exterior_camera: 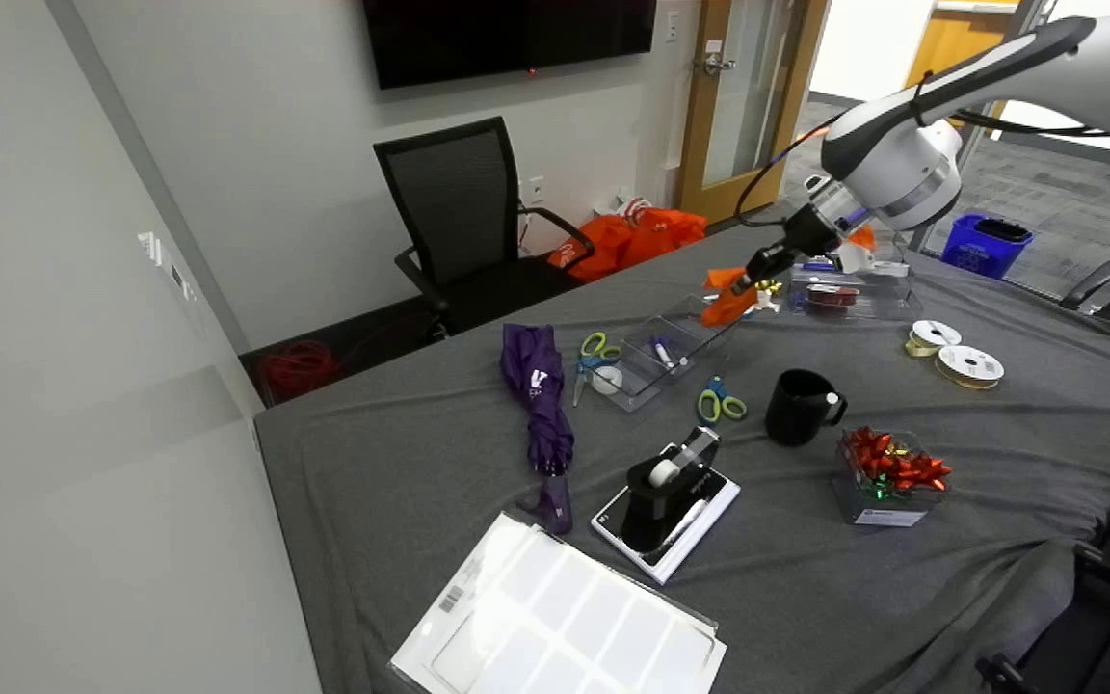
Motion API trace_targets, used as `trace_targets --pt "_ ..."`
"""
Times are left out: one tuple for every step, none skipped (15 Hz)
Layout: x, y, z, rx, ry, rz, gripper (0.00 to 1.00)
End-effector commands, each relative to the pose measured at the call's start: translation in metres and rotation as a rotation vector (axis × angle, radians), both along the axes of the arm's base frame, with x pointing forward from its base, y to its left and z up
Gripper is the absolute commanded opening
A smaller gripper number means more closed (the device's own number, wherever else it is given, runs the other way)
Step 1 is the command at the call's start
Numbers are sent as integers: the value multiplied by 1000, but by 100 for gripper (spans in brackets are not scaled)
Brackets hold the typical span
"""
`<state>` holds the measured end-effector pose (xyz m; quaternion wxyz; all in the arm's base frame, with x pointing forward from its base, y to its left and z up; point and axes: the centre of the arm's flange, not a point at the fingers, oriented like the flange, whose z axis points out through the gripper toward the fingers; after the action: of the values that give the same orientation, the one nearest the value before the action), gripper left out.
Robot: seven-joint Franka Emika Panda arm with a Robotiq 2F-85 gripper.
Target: Move one of the orange gloves to the clear container next to the purple umbrella
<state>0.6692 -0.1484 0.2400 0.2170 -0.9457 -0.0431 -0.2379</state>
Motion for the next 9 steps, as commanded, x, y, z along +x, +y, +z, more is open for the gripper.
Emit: trace_targets --pt "18 18 -5 51 -12 -77 0" --pt "21 22 -5 66 -14 -98 0" --pt "26 27 -5 79 -21 -126 0" --pt "31 30 -5 84 -28 -153 0" --pt "36 32 -6 84 -32 -184 0" --pt "40 33 -8 79 -34 -211 0" --pt "45 34 -11 67 -34 -238 0" --pt "48 34 -14 54 -31 -260 0" --pt "50 34 -18 33 -28 -282 0"
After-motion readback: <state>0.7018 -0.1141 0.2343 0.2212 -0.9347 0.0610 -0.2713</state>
